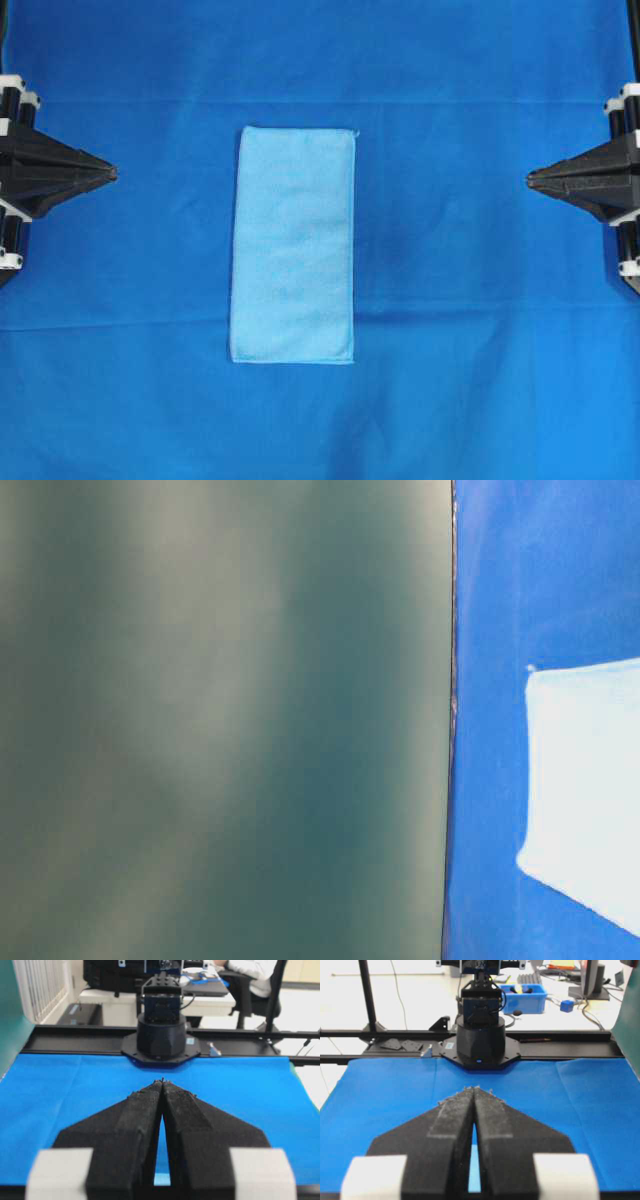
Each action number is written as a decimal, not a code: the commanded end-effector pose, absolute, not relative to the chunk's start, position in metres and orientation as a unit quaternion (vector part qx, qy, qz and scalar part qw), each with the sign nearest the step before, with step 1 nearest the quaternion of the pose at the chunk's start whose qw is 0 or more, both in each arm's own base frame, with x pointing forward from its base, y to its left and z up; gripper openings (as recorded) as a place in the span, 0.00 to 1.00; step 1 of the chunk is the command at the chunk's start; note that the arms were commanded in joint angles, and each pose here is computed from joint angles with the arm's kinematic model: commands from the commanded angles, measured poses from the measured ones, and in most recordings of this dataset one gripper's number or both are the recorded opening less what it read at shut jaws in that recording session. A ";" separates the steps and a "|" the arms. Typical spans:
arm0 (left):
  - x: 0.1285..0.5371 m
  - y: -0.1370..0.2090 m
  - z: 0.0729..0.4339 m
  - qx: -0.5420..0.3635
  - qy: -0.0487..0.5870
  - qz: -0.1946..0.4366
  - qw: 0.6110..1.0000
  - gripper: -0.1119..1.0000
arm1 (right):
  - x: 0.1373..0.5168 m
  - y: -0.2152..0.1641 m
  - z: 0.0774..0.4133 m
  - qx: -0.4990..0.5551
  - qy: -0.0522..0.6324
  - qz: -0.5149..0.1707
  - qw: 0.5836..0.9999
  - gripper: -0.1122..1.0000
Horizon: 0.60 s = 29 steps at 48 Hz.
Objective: Fold a vertical towel.
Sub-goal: 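Move both grippers to the top corners of the light-blue towel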
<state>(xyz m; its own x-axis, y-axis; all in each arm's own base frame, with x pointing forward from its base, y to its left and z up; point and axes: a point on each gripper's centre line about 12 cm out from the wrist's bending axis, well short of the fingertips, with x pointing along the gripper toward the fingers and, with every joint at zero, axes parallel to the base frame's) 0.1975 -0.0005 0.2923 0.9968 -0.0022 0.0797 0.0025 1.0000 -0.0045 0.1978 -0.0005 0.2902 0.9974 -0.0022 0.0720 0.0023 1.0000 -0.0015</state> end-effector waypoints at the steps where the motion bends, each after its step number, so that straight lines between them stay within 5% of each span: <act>1: 0.201 0.000 0.296 -0.028 -0.033 0.002 0.999 0.10 | 0.202 -0.002 0.300 0.007 -0.044 -0.004 0.999 0.10; 29: 0.243 0.038 0.241 -0.044 0.087 0.082 0.992 0.11 | 0.271 -0.066 0.252 0.058 0.128 -0.124 0.982 0.11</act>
